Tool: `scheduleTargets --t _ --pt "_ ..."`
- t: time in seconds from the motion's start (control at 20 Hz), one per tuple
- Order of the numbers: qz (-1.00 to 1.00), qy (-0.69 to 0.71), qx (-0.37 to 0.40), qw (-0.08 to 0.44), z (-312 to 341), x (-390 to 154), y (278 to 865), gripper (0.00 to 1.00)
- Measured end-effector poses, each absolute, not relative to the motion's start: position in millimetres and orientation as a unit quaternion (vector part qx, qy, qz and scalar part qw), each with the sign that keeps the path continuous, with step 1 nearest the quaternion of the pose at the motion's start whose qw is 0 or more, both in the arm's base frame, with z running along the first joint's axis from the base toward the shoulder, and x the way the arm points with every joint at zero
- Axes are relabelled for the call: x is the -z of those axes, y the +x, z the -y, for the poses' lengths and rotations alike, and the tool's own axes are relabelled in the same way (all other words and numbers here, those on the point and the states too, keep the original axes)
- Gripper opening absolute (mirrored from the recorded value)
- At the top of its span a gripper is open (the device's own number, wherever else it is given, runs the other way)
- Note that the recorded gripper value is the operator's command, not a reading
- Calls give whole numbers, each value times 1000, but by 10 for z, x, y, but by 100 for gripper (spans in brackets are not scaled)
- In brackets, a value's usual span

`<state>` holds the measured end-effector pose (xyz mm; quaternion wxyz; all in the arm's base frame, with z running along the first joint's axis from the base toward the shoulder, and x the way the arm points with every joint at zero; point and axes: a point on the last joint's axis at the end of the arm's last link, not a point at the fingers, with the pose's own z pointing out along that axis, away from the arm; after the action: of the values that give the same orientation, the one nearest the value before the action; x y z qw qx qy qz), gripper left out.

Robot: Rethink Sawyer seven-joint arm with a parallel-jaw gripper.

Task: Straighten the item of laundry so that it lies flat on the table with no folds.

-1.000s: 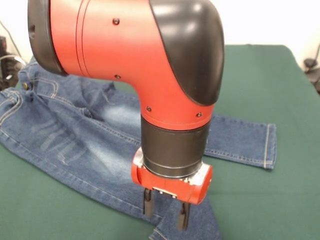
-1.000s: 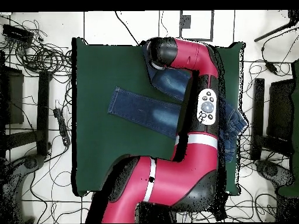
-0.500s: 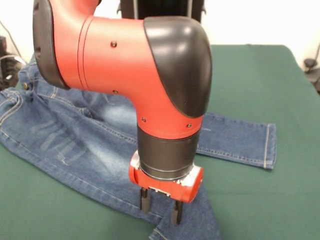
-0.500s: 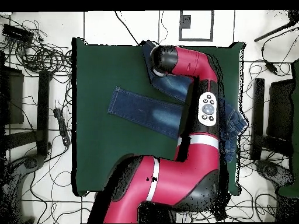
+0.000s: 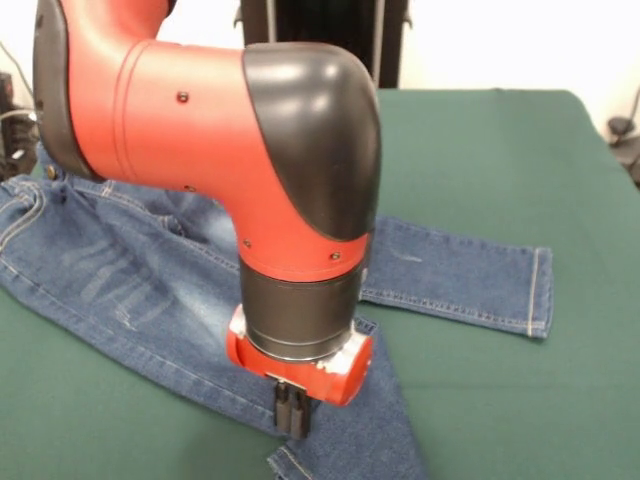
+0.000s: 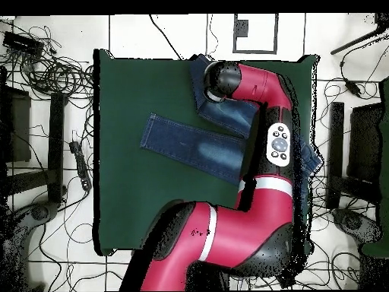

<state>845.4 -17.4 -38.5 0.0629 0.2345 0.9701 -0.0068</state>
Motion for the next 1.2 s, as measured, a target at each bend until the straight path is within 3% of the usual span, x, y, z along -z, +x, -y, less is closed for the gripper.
scheduleTargets --t 0.85,0.9,1.2 --pt "-968 242 -10 64 161 372 8488 0" --pt "-968 242 -14 64 132 368 8497 100" --pt "-968 243 -17 64 112 367 8503 100"
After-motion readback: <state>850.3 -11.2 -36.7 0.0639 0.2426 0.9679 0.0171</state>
